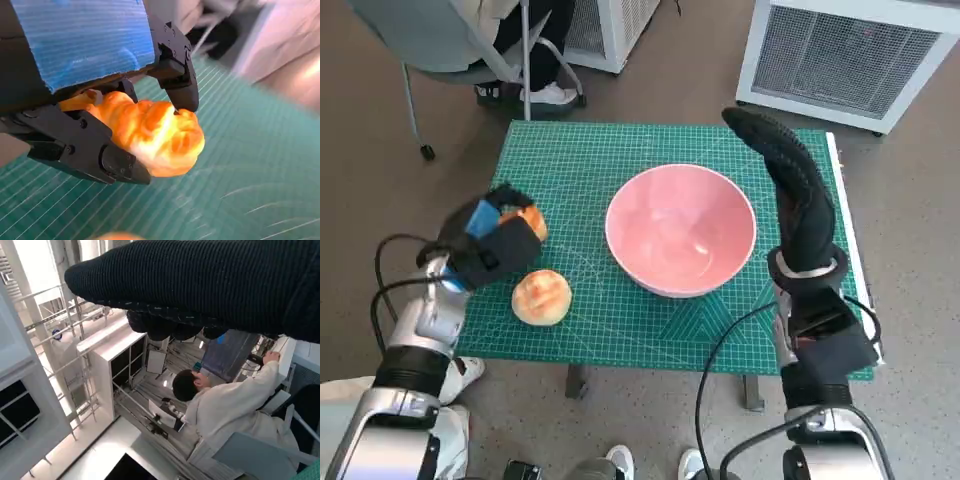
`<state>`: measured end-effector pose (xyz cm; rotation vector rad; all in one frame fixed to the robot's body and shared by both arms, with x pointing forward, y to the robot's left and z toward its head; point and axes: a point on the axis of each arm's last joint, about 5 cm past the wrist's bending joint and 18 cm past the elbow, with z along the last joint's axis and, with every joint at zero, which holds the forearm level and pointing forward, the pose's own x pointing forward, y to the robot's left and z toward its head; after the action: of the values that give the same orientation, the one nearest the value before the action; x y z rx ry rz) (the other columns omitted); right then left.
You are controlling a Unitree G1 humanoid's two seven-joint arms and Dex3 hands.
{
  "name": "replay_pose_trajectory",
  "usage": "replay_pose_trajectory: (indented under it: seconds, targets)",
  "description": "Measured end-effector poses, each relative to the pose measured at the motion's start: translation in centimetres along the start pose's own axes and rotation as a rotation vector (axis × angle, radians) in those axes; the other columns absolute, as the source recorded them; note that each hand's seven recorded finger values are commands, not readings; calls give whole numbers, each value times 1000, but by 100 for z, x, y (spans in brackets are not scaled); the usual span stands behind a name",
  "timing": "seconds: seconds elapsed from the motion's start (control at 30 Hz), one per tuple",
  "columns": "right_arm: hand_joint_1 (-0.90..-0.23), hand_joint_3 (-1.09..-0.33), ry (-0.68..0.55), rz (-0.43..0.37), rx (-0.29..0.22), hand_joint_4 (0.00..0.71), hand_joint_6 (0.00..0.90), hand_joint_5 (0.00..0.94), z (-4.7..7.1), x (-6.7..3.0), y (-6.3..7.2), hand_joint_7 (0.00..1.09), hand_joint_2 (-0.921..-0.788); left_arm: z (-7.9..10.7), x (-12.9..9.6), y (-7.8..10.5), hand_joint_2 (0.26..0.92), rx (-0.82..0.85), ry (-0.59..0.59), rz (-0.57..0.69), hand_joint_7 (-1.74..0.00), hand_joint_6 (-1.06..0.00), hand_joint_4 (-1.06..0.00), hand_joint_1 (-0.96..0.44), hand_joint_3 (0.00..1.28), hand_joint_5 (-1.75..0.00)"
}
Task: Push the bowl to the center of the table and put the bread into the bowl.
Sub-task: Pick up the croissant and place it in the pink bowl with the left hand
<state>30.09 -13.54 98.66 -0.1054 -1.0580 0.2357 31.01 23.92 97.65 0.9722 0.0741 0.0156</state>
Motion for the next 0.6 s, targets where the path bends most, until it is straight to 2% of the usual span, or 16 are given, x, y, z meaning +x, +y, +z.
replay_pose_trajectory:
  seconds: [0.3, 0.6]
  targets:
    - [-511, -799, 1, -5, 4, 318, -1, 60, -2, -3, -9, 781, -921, 329, -67, 207, 921, -24, -183, 100, -1304, -535, -694, -2, 105, -1112]
    - [-518, -795, 1, -4, 4, 317, -1, 64, -1, -6, -20, 780, -921, 704, -152, 173, 920, -64, -367, 106, -1303, -549, -698, -1, 98, -1100]
